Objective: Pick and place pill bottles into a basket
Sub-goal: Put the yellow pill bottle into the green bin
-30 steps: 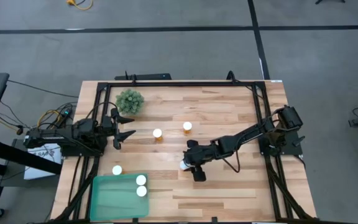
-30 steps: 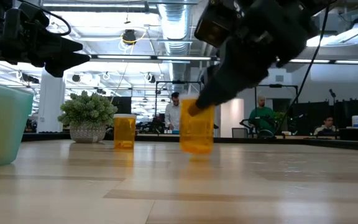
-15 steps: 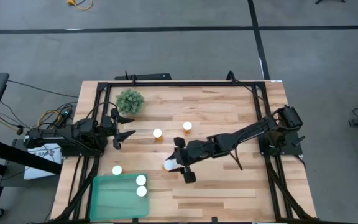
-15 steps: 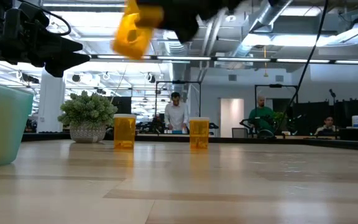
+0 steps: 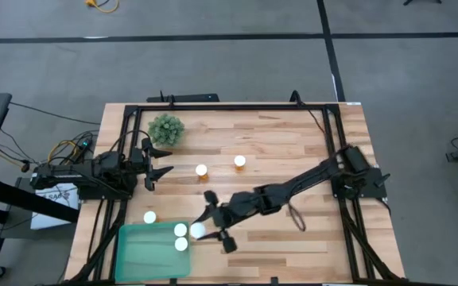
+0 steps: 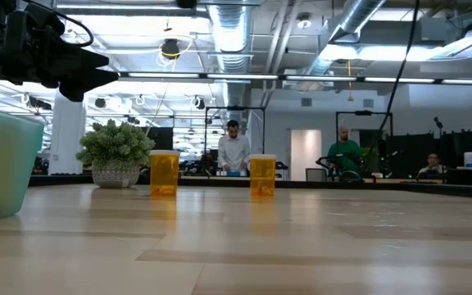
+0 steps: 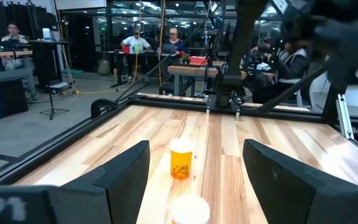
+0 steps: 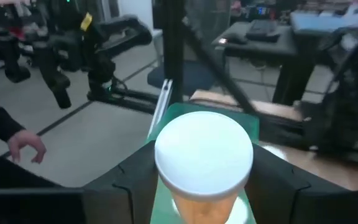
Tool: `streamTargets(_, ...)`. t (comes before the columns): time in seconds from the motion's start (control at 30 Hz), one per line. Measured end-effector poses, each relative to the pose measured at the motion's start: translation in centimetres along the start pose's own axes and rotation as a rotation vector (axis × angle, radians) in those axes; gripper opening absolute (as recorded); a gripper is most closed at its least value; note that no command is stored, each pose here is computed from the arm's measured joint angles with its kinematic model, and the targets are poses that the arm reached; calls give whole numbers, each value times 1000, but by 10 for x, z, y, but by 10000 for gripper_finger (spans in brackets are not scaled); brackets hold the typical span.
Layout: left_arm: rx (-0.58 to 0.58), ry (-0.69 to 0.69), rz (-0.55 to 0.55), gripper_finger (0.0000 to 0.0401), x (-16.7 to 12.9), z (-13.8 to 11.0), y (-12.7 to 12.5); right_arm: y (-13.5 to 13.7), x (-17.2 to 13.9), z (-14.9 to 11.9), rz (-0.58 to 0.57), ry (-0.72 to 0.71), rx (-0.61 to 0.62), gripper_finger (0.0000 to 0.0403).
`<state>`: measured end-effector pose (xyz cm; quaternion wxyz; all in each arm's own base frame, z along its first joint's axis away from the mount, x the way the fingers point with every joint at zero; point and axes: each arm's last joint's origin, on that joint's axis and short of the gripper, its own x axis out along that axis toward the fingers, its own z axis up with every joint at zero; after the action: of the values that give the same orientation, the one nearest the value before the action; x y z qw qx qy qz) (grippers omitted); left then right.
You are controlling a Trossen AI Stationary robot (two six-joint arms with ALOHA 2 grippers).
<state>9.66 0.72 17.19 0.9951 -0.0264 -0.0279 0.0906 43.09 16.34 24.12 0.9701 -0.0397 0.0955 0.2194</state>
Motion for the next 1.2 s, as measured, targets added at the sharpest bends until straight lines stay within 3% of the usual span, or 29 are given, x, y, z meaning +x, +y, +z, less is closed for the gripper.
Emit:
streamTargets(0.2,3,2,0,249,0,0,0,9,40,-8,32,11,23,213)
streamTargets(0.47,4,2,0,249,0,0,0,18,79,-17,68,41,52,194)
streamTargets(0.67,2,2,0,249,0,0,0,32,85,-17,93,33,90,209)
streamTargets(0.97,6,3,0,249,0,0,0,43,99,-47,105,55,128,194)
streamTargets(1.2,6,4,0,249,0,0,0,43,104,-58,105,59,145,208)
